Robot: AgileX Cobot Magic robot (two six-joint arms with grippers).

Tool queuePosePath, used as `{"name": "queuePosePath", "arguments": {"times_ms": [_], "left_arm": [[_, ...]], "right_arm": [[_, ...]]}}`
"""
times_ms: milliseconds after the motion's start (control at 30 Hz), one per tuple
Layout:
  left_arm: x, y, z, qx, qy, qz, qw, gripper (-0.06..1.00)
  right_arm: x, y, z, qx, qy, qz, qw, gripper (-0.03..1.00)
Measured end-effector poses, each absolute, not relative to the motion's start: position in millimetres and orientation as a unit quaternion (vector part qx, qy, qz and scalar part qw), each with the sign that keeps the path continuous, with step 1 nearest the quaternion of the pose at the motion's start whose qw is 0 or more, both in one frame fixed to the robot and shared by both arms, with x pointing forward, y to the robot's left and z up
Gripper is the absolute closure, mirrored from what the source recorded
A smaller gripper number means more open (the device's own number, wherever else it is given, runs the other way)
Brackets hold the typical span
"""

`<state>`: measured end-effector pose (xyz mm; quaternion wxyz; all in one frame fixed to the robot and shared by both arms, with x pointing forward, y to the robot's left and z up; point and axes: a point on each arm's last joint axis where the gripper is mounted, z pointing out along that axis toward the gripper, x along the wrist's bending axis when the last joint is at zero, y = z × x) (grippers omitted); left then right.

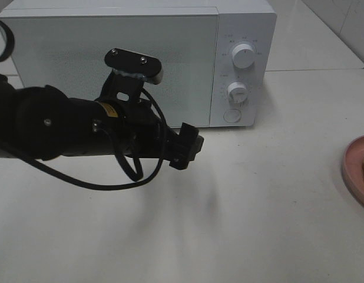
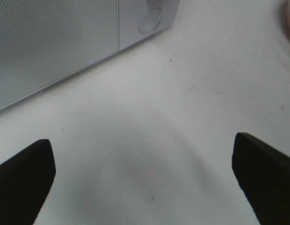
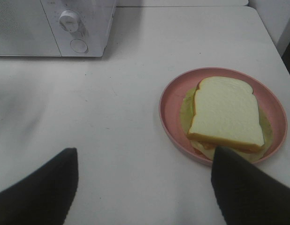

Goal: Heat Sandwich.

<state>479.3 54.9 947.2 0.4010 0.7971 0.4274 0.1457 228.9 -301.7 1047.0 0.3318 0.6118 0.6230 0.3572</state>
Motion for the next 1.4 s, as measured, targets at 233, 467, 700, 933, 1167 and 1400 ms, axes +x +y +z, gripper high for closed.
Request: {"name": "queuePosePath", "arguments": {"times_ms": [233,467,700,933,1167,1400], "left_arm": [[484.9,87.4,954.3,0.811,0.467,0.084,0.341,-0.02],[489.0,138.3,971.5,0.812,0.511,0.028,0.28,-0.02],[480.7,176.4,984.9,0.82,0.527,-0.015,0.222,-0.02],[474.7,226.7,1002.8,0.785,0.593,-0.019,0.18,-0.02],[466.9,265.8,1015.4,0.75,0.647,0.011,0.141,-0.02],[448.9,285.3,1029.4,0.717,0.679,0.036,0.15,-0.02]], "right_arm": [[228.9,-301.7,1047.0,0.612,0.623,0.357,0.332,0.21],[228.9,-301.7,1047.0,0.612,0.623,0.357,0.332,0.21],[228.9,-301.7,1047.0,0.612,0.623,0.357,0.332,0.21],[228.9,-301.7,1047.0,0.612,0.623,0.357,0.332,0.21],[228.9,-301.7,1047.0,0.612,0.623,0.357,0.332,0.21],[228.9,-301.7,1047.0,0.612,0.623,0.357,0.332,0.21]]}}
